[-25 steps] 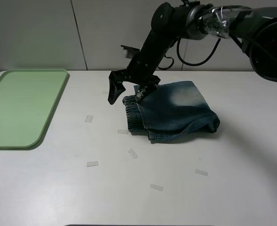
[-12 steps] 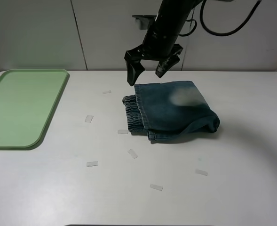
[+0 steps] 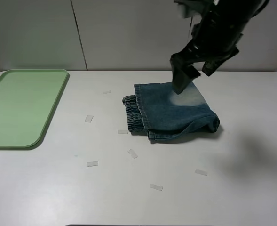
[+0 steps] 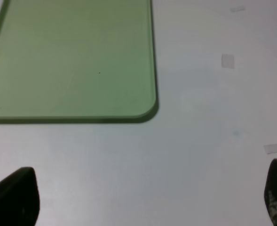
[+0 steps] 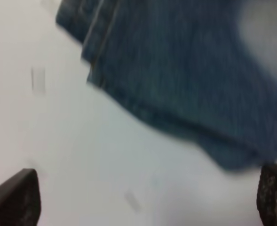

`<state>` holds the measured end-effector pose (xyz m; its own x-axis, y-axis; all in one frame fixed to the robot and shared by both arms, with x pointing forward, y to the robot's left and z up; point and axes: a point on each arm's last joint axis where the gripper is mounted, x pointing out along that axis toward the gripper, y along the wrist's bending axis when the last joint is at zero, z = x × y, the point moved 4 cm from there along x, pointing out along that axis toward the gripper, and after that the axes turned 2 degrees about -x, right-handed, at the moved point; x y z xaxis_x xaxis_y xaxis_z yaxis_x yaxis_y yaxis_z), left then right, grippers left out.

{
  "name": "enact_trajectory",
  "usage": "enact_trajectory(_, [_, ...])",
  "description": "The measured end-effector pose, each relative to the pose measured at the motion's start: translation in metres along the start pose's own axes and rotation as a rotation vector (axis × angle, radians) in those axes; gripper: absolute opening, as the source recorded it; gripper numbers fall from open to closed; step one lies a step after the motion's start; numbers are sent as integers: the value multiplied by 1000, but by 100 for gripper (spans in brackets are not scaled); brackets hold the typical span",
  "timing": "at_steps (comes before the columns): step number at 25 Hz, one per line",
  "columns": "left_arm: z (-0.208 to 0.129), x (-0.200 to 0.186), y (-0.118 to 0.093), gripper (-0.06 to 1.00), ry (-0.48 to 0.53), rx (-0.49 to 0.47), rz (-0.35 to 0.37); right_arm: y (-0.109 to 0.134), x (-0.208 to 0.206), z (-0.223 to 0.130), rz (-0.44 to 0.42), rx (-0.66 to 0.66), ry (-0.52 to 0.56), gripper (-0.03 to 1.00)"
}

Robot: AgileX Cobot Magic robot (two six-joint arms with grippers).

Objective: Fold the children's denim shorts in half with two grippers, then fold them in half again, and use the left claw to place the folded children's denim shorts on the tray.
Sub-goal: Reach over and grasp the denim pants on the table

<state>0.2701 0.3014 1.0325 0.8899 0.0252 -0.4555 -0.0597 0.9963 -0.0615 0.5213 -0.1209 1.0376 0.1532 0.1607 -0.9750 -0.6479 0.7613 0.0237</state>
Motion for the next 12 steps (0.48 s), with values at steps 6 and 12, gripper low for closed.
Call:
enact_trajectory(6, [0, 0, 0, 95, 0, 0, 0, 12, -41, -64, -16, -3, -74, 69])
enact_trajectory(12, [0, 0, 0, 95, 0, 0, 0, 26, -67, -142, -35, -5, -188, 69])
